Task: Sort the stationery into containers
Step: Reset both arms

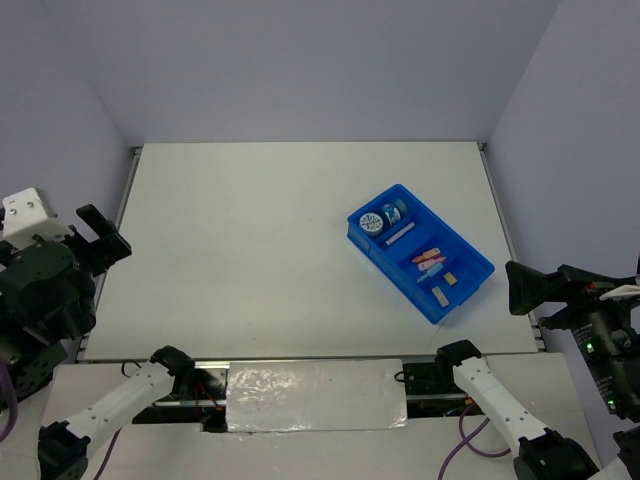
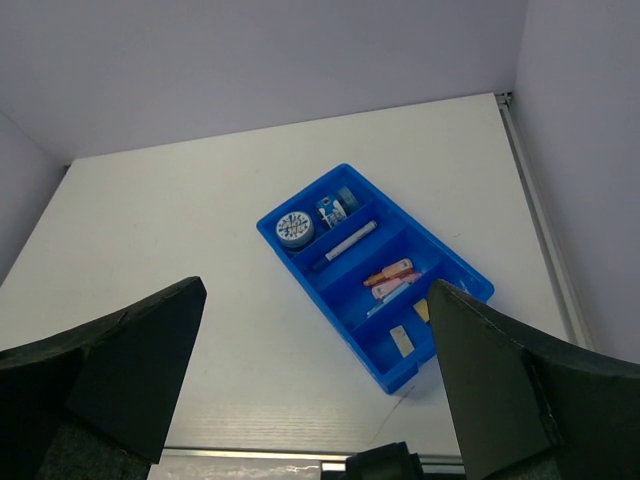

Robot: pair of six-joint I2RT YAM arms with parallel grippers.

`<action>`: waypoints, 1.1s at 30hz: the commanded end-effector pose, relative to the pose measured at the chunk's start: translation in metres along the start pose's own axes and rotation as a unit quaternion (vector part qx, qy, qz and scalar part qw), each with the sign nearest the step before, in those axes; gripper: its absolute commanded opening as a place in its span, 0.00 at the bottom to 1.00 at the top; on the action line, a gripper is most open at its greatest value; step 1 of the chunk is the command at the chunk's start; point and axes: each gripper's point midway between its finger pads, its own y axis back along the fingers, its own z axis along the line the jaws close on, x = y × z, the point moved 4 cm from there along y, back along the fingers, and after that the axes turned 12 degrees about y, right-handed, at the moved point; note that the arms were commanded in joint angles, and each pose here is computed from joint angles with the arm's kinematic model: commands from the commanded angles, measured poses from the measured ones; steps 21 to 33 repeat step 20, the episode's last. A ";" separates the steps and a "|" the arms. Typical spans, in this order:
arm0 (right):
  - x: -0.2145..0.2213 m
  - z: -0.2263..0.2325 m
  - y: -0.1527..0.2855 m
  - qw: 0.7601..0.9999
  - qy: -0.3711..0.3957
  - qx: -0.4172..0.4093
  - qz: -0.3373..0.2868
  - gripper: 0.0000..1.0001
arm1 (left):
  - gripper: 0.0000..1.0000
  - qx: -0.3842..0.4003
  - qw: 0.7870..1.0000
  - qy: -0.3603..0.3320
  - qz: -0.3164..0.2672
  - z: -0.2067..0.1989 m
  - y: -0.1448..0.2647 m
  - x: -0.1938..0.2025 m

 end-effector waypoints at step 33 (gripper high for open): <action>0.013 0.002 -0.008 0.999 -0.006 0.003 0.054 1.00 | 0.99 -0.035 0.999 0.021 -0.032 -0.007 -0.014 0.000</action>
